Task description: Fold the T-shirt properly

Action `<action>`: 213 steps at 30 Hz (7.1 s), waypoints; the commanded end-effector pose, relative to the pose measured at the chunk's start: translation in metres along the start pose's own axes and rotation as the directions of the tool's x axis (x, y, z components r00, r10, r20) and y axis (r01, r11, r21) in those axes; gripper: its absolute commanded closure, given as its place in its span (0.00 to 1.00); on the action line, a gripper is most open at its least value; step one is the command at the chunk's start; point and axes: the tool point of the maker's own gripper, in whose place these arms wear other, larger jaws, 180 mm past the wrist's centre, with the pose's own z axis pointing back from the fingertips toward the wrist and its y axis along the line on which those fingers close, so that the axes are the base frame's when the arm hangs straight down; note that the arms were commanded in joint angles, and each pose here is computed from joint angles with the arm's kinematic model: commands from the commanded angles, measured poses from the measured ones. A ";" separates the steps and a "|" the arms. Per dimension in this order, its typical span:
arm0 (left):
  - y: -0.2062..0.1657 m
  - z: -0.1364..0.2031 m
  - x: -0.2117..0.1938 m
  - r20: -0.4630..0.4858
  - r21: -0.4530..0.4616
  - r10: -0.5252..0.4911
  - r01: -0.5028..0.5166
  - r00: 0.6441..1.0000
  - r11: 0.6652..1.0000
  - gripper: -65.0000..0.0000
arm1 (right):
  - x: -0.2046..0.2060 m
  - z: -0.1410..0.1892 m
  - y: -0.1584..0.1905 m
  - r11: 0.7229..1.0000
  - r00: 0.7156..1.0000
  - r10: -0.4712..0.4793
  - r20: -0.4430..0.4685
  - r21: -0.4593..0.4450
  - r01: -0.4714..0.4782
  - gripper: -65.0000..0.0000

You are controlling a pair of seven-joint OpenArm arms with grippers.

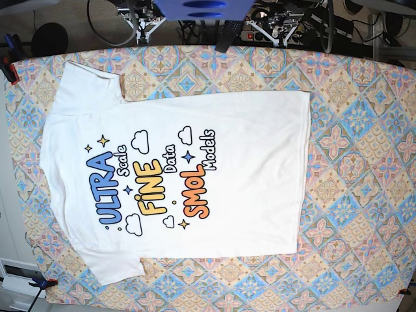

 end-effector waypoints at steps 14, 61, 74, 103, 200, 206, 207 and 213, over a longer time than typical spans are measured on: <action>0.000 0.000 0.002 0.009 0.001 -0.005 0.005 1.000 1.000 0.99 | 0.003 0.000 -0.002 1.000 1.000 -0.001 0.009 -0.006 0.001 1.00; 0.139 0.078 -0.097 0.035 0.149 -0.168 0.162 0.985 0.976 0.99 | -0.128 0.091 -0.180 0.948 0.999 -0.027 0.027 -0.316 0.034 1.00; 0.087 0.201 0.010 0.450 0.065 -0.283 0.285 0.847 0.956 0.99 | -0.054 0.203 -0.213 0.916 0.916 -0.045 0.399 -0.349 0.197 1.00; 0.028 0.192 0.174 0.403 -0.345 0.303 -0.164 0.864 0.924 0.61 | 0.108 0.249 -0.158 0.963 0.825 -0.074 0.560 -0.177 0.206 1.00; 0.040 0.161 0.181 0.323 -0.371 0.390 -0.264 0.863 0.890 1.00 | 0.138 0.207 -0.188 0.802 0.610 -0.565 0.556 0.195 0.564 1.00; 0.063 0.162 0.158 0.310 -0.311 0.339 -0.242 0.888 0.919 1.00 | 0.125 0.232 -0.193 0.838 0.636 -0.499 0.588 0.141 0.528 1.00; 0.065 0.163 0.154 0.307 -0.305 0.332 -0.238 0.892 0.922 1.00 | 0.121 0.235 -0.193 0.843 0.643 -0.490 0.588 0.131 0.522 1.00; 0.080 0.168 0.122 0.273 -0.257 0.278 -0.209 0.921 0.943 1.00 | 0.097 0.249 -0.183 0.870 0.680 -0.461 0.570 0.142 0.472 1.00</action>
